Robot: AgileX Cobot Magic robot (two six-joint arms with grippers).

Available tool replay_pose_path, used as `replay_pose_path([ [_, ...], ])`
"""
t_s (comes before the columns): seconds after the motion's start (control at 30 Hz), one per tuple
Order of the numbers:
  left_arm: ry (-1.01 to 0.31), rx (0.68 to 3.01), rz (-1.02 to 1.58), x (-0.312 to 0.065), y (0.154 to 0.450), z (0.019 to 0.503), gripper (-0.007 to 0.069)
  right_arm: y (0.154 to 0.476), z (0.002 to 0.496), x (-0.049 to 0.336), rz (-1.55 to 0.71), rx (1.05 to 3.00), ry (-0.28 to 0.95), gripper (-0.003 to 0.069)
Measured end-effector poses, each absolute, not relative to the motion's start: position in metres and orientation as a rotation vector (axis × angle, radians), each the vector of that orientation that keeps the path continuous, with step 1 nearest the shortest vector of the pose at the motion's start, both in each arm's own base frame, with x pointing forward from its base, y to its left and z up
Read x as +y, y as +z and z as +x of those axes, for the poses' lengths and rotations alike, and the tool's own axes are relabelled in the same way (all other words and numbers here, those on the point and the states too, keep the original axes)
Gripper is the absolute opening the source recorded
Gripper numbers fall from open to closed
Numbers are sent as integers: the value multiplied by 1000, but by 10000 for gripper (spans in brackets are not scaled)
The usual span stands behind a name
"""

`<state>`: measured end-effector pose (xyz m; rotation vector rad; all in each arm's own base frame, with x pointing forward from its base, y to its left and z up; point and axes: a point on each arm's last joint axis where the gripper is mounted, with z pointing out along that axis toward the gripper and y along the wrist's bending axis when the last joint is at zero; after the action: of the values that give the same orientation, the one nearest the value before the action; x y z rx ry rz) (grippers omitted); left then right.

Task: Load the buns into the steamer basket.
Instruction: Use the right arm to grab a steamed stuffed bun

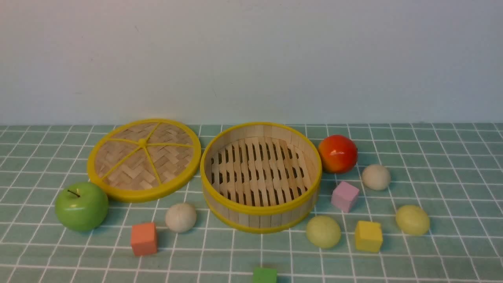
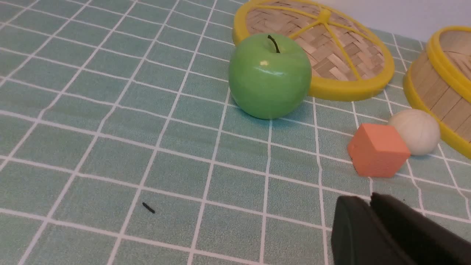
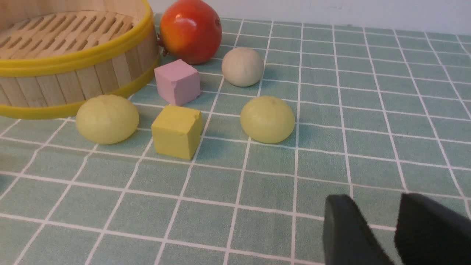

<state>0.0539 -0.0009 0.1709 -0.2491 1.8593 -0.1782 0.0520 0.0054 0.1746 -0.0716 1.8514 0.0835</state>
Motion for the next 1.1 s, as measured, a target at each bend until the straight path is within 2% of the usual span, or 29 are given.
replay_pose_path([
  [1.1,-178,1859,-249,-1,171,54,102,175,52,5,-77,1851,75,240],
])
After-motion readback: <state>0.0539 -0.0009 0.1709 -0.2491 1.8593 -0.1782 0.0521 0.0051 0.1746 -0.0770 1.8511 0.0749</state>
